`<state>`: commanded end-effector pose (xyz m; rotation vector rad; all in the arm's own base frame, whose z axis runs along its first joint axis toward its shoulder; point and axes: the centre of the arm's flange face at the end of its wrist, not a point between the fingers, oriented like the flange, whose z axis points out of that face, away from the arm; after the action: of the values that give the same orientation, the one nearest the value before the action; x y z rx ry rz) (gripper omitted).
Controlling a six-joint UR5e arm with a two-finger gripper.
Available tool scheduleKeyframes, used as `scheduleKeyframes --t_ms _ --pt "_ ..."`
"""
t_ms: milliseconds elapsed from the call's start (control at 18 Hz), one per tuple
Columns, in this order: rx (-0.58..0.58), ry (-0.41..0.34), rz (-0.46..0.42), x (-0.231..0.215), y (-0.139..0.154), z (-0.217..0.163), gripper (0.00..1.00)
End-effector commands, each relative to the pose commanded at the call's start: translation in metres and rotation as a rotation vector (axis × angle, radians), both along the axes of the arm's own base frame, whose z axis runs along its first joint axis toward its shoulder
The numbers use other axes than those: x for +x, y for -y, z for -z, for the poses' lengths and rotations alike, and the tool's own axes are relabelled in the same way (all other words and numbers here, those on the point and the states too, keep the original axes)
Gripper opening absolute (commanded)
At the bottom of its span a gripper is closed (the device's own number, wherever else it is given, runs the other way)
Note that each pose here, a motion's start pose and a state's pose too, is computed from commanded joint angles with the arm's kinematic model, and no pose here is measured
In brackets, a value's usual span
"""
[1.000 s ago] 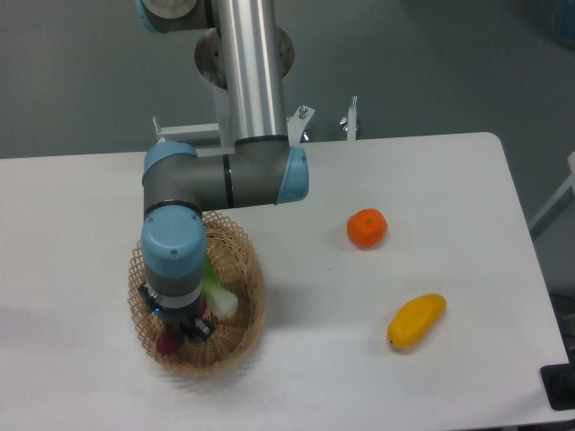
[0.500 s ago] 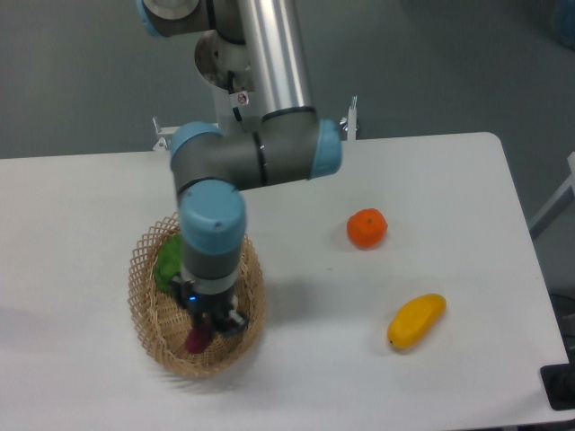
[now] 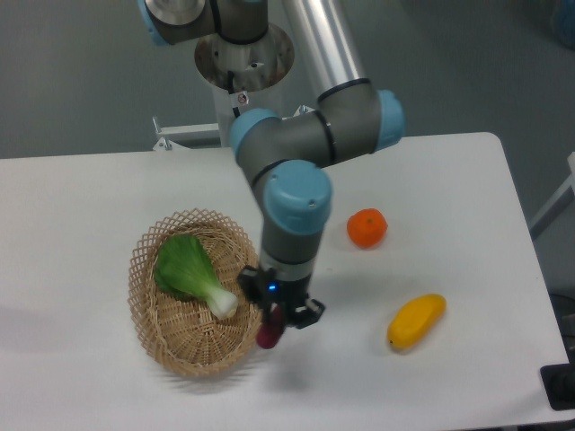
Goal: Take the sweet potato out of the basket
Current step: 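Lift the sweet potato out of the basket toward the mango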
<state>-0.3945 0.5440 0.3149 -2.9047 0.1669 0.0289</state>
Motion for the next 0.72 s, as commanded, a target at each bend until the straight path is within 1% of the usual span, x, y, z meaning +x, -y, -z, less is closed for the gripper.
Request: scheduleKeyframes --t_ms 167,333,389,500,611,722 --pt "0.007 -0.020 -0.027 -0.019 0.014 -0.007 0.10" --pt "-0.039 -0.066 0.019 -0.033 0.031 -0.009 0.11" --pt "-0.058 -0.079 0.019 -0.039 0.037 -0.007 0.11" --pt "-0.081 -0.085 0.013 -0.051 0.048 -0.006 0.11" --pt "-0.085 -0.102 0.047 -0.061 0.057 -0.008 0.11" --pt "-0.092 -0.117 0.057 -0.073 0.064 -0.013 0.12"
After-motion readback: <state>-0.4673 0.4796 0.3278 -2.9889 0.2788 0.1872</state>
